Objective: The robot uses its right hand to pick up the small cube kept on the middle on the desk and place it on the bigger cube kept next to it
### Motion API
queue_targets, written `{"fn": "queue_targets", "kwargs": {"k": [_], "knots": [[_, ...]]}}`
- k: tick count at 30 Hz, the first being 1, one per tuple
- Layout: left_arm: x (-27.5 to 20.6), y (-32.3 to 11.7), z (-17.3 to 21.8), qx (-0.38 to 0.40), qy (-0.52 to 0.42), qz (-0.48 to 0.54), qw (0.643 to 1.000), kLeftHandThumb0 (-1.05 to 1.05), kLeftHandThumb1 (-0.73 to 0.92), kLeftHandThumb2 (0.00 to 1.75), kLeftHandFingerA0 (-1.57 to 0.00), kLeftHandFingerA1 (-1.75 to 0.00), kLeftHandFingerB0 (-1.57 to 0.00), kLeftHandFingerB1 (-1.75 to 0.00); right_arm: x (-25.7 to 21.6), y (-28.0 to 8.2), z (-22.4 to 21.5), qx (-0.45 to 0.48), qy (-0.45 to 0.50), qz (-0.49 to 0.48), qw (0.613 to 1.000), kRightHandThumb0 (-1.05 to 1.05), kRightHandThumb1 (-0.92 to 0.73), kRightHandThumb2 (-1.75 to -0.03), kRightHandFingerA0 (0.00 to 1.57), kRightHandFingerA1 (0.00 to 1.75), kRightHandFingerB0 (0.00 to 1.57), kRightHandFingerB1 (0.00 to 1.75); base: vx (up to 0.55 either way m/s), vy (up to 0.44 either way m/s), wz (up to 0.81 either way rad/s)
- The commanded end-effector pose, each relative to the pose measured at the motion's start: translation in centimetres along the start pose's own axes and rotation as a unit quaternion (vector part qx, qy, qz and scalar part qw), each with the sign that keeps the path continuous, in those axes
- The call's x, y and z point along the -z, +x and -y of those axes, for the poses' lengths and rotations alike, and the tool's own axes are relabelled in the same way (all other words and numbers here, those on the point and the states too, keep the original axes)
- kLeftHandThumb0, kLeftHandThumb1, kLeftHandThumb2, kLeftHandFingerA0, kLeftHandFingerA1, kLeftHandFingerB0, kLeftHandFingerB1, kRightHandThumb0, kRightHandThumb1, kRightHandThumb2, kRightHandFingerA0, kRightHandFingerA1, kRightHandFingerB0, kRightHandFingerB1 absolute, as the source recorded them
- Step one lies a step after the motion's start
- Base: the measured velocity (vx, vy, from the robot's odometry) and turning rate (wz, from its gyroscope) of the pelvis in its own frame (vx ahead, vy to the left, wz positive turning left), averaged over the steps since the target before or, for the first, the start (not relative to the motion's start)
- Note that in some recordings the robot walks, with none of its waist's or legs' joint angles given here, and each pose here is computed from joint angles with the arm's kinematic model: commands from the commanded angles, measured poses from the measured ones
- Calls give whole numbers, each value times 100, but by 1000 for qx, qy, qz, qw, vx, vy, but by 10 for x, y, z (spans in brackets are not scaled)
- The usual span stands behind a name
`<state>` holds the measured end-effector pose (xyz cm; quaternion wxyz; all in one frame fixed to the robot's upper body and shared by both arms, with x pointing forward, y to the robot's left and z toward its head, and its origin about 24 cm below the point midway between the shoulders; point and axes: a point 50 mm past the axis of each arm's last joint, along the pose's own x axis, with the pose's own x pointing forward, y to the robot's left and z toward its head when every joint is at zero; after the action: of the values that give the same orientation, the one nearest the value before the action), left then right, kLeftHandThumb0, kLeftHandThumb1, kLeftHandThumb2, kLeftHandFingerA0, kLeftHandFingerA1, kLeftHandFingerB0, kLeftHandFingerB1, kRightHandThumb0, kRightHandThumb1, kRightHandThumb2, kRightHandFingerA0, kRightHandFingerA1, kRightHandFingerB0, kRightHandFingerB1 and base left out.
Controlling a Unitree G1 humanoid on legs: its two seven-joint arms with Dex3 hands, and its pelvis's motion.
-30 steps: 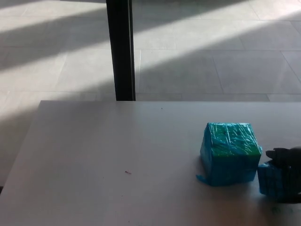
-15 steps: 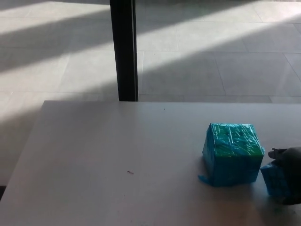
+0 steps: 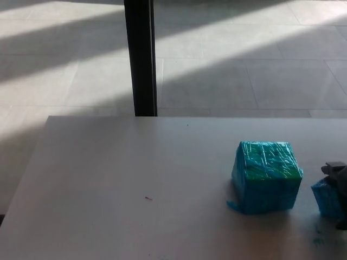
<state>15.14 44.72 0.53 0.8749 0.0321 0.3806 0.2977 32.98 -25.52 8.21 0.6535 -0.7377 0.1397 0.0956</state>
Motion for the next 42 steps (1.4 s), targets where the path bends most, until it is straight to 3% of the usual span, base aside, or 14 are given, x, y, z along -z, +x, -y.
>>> {"fn": "queue_targets", "kwargs": {"k": [1,4,11,12,14,15,21,22,26,27,35,36,41,42], "knots": [[-7,-3,-11,-9,34,8,999,-103,91,79,-43,-60,-38,-42,26,-4,-8,123,16,-22,992,-32,-72,-71,85,159,82,60,0,0,0],[-7,-3,-10,-9,24,8,1000,-99,76,121,-39,-62,-29,-48,29,-4,-3,141,29,-22,989,-33,-69,-71,86,158,84,62,0,0,0],[-7,-3,-9,-9,30,12,999,-100,92,75,-42,-60,-39,-42,35,-7,11,188,68,-15,980,-29,-68,-65,84,169,77,118,0,0,0],[-7,-3,-9,-9,30,11,999,-96,74,118,-38,-63,-33,-51,34,-8,13,192,72,-12,979,-29,-67,-65,82,171,69,138,0,0,0],[-6,-3,-10,-12,30,9,999,-101,92,77,-43,-62,-38,-42,34,-9,14,196,81,-11,977,-36,-50,-95,111,130,81,108,0,0,0],[-6,-3,-10,-13,30,9,999,-98,75,118,-38,-63,-33,-50,35,-10,16,201,90,-7,975,-25,-66,-65,90,171,68,139,0,0,0],[-4,-3,-11,-6,27,3,1000,-99,92,74,-42,-61,-37,-42,36,-16,40,249,190,-7,950,-24,-65,-67,86,169,85,99,0,0,0],[-4,-3,-11,-8,26,2,1000,-99,76,119,-40,-64,-34,-51,36,-17,44,259,206,-1,944,-25,-64,-73,85,171,85,102,0,0,0],[-3,-3,-11,-9,19,-1,1000,-101,92,73,-41,-61,-38,-41,33,-23,62,288,244,20,926,-21,-63,-74,85,174,77,120,0,0,0],[-3,-3,-11,-8,19,0,1000,-96,73,117,-39,-64,-35,-52,31,-25,66,293,252,28,922,-21,-63,-76,89,173,81,112,0,0,0],[-2,-3,-11,-11,26,-1,1000,-101,92,74,-45,-61,-40,-42,4,-42,85,311,304,92,896,-22,-62,-91,87,170,81,119,0,0,0],[-2,-3,-11,-11,28,2,1000,-99,76,119,-40,-63,-34,-51,-4,-46,89,314,307,110,892,-24,-64,-80,88,168,85,109,0,0,0],[-3,-3,-11,-8,29,3,1000,-96,73,119,-39,-63,-32,-50,-27,-52,90,313,312,161,883,-22,-69,-70,88,166,85,99,0,0,0],[-3,-3,-11,-8,24,2,1000,-102,92,77,-43,-63,-36,-41,-33,-52,89,308,314,172,882,-22,-65,-73,88,163,86,100,0,0,0]]}}
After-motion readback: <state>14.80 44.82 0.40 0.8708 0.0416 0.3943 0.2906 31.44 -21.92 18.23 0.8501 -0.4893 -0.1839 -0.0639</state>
